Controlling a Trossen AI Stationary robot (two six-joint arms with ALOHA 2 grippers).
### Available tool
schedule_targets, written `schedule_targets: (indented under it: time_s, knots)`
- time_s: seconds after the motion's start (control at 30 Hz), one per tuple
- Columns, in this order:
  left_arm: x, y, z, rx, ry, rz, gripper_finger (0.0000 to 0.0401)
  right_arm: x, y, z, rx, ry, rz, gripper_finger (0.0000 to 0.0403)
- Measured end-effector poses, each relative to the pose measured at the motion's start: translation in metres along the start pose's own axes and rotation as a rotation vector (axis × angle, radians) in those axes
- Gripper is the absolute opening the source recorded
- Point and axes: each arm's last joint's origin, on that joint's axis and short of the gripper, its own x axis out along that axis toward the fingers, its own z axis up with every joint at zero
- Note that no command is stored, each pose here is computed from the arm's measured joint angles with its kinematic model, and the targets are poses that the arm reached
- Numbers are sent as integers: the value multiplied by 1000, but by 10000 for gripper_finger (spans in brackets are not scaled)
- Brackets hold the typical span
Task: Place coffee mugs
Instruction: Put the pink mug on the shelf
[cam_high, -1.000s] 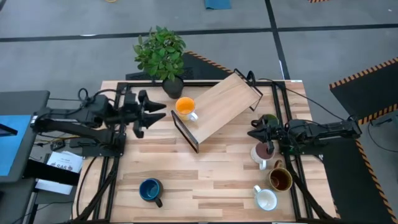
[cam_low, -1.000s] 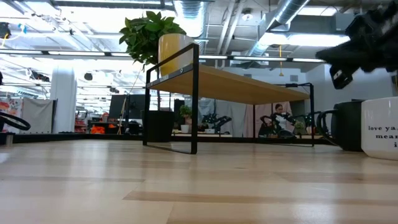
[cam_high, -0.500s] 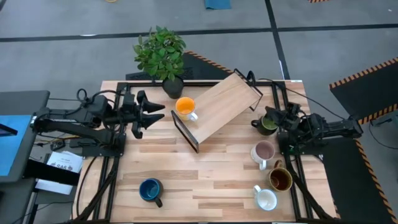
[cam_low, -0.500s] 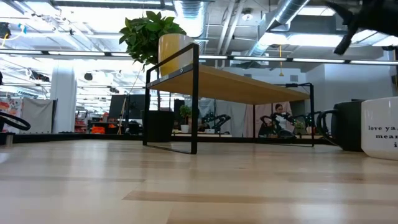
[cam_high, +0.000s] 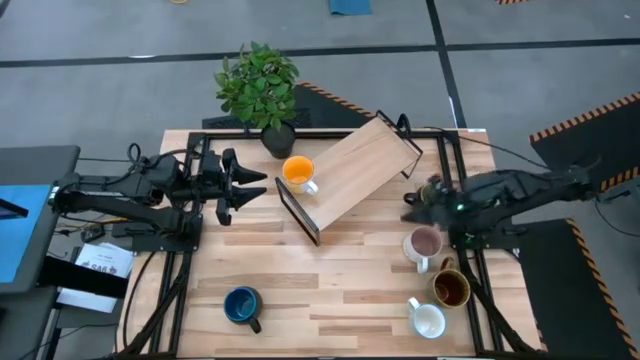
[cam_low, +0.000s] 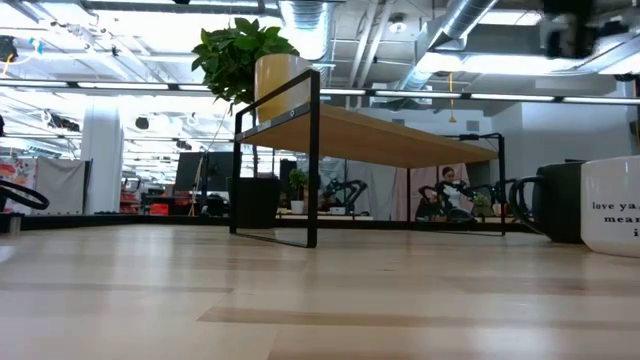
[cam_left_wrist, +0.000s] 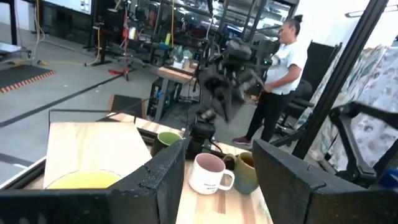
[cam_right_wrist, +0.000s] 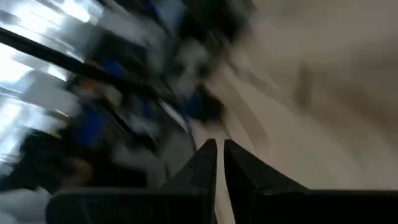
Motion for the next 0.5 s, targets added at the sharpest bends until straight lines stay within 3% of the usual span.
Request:
schedule_targets:
  time_s: [0.13,0.23,0.37,0.5]
  knots:
    - [0,0,0,34,-2,0,173,17,-8,-18,130,269,-184,62]
    - [0,0,0,37,-2,-1,173,29,-14,-32,191,394,-314,62]
    - [0,0,0,37,-3,-1,173,41,-21,-47,228,463,-467,62]
    - [0,0,0,37,-4,-1,173,54,-25,-53,275,469,-549,62]
